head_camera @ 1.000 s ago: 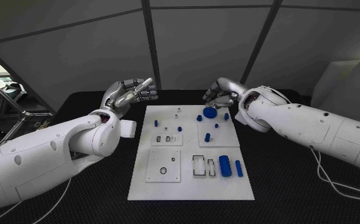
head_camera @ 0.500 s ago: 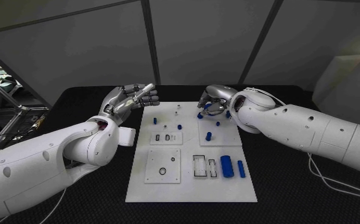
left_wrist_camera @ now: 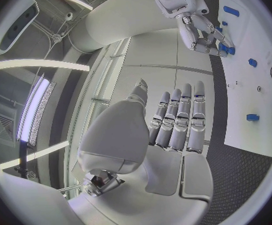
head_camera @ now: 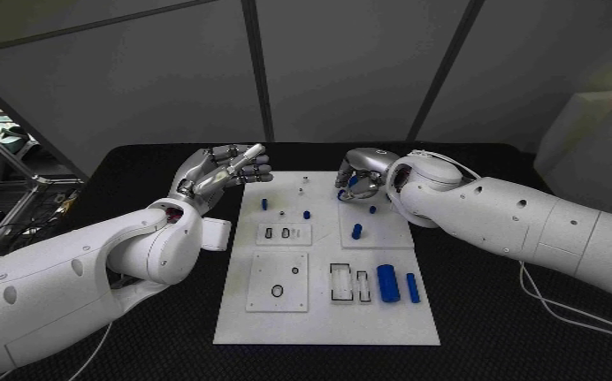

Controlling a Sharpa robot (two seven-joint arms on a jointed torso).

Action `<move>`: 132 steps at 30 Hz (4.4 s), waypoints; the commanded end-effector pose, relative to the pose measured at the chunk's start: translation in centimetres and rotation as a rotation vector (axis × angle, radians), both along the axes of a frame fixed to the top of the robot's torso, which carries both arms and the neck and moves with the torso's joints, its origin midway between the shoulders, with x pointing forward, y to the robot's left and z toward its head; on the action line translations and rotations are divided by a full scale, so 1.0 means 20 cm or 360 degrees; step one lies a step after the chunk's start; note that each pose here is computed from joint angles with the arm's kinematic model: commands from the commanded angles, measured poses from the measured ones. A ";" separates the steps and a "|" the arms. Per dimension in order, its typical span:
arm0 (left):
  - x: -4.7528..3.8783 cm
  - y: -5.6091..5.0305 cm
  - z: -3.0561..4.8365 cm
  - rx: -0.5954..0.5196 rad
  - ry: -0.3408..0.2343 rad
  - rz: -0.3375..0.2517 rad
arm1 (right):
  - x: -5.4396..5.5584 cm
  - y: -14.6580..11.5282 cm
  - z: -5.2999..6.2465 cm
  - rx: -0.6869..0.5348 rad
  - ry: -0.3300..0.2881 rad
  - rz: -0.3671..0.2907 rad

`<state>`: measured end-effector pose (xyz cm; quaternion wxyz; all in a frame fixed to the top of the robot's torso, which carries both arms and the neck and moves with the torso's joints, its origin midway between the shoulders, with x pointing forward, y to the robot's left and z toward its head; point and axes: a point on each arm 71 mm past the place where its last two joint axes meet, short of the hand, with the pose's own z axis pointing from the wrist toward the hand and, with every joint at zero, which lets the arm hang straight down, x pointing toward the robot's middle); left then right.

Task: Assemble the parts on the task board

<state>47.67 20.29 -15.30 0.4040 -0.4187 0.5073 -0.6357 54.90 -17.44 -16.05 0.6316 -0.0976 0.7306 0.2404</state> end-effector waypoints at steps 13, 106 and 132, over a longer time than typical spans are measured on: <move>0.002 0.00 0.005 0.0003 -0.0007 -0.0022 | 0.01 0.00 0.00 -0.0070 0.0009 -0.0008; 0.014 0.00 0.023 0.0007 -0.0002 -0.0033 | 0.11 0.29 0.04 0.0166 -0.0347 0.0052; 0.019 0.00 0.020 0.0010 0.0007 -0.0037 | 0.15 0.29 0.01 0.0031 -0.0281 -0.0038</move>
